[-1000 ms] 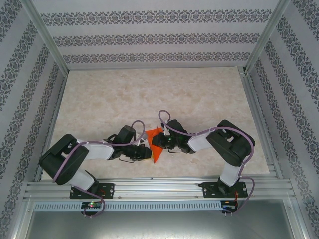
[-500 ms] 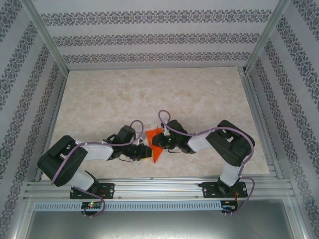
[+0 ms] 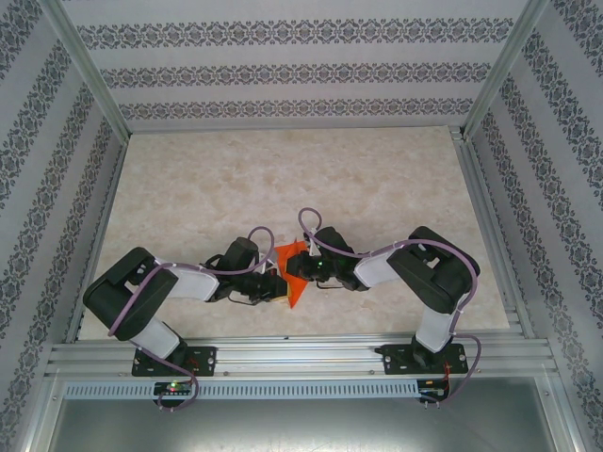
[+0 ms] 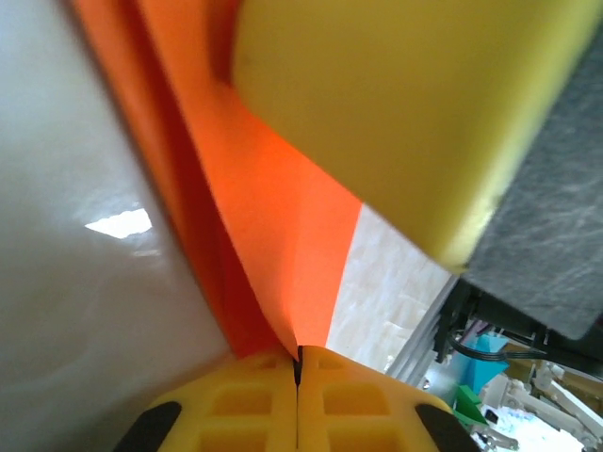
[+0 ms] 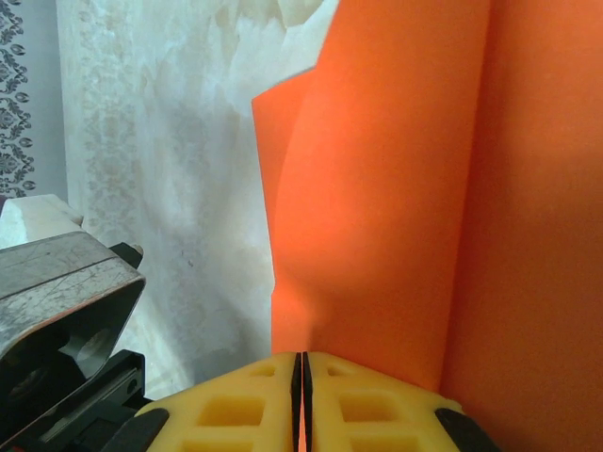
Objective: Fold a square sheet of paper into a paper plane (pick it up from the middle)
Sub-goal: Fourth fold the wing at the center of the table.
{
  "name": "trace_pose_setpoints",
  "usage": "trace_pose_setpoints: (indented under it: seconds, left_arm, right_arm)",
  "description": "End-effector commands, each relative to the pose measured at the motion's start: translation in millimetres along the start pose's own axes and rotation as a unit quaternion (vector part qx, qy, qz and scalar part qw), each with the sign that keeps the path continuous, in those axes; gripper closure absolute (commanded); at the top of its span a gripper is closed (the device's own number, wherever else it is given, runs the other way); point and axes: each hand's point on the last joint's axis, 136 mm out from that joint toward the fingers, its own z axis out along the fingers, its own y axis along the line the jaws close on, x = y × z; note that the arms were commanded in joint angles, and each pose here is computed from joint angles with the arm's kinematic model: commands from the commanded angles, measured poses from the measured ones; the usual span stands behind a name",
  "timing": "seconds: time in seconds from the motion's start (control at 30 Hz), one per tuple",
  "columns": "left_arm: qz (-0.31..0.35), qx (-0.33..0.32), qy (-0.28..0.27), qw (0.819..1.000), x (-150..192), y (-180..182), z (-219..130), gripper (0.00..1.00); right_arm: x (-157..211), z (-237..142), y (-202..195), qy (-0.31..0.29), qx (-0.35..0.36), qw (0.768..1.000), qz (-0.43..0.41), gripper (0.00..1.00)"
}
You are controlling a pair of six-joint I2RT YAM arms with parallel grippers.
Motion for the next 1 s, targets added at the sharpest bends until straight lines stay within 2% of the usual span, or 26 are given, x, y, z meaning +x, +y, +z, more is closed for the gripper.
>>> trace_pose_setpoints:
  seconds: [0.0, 0.23, 0.33, 0.37, 0.43, 0.53, 0.63, 0.73, 0.87, 0.97]
  left_arm:
    - [0.026, 0.035, -0.003, 0.999, -3, -17, 3, 0.95]
    - [0.034, 0.044, 0.015, 0.998, 6, -13, 5, 0.96]
    - [0.024, 0.028, 0.025, 0.999, 13, -2, 5, 0.93]
    - [0.022, 0.024, 0.028, 0.999, 15, 1, 5, 0.90]
    - [0.013, 0.018, 0.035, 0.999, 20, 6, 4, 0.78]
    - [0.012, 0.016, 0.023, 1.000, 23, 6, -2, 0.73]
    - [0.018, -0.006, -0.017, 1.000, 18, 4, -18, 0.67]
    - [0.012, -0.063, -0.087, 0.994, 10, 12, -45, 0.65]
    - [-0.016, -0.127, -0.186, 0.974, 0, 25, -91, 0.59]
    - [-0.045, -0.136, -0.223, 0.964, -1, 32, -109, 0.59]
  right_arm:
    - [43, -1, -92, 0.041, 0.150, 0.986, 0.056, 0.88]
    - [51, -1, -106, 0.044, 0.165, 0.983, 0.065, 0.89]
    - [52, -2, -107, 0.045, 0.165, 0.983, 0.065, 0.89]
    - [51, -2, -107, 0.045, 0.165, 0.983, 0.065, 0.89]
    - [51, -2, -105, 0.044, 0.165, 0.983, 0.063, 0.89]
    - [50, -2, -103, 0.044, 0.163, 0.984, 0.060, 0.89]
    - [49, -2, -96, 0.045, 0.156, 0.985, 0.057, 0.89]
    - [47, 0, -89, 0.043, 0.155, 0.986, 0.052, 0.88]
    - [47, 1, -86, 0.037, 0.167, 0.984, 0.051, 0.88]
    - [45, -2, -88, 0.015, 0.185, 0.980, 0.069, 0.88]
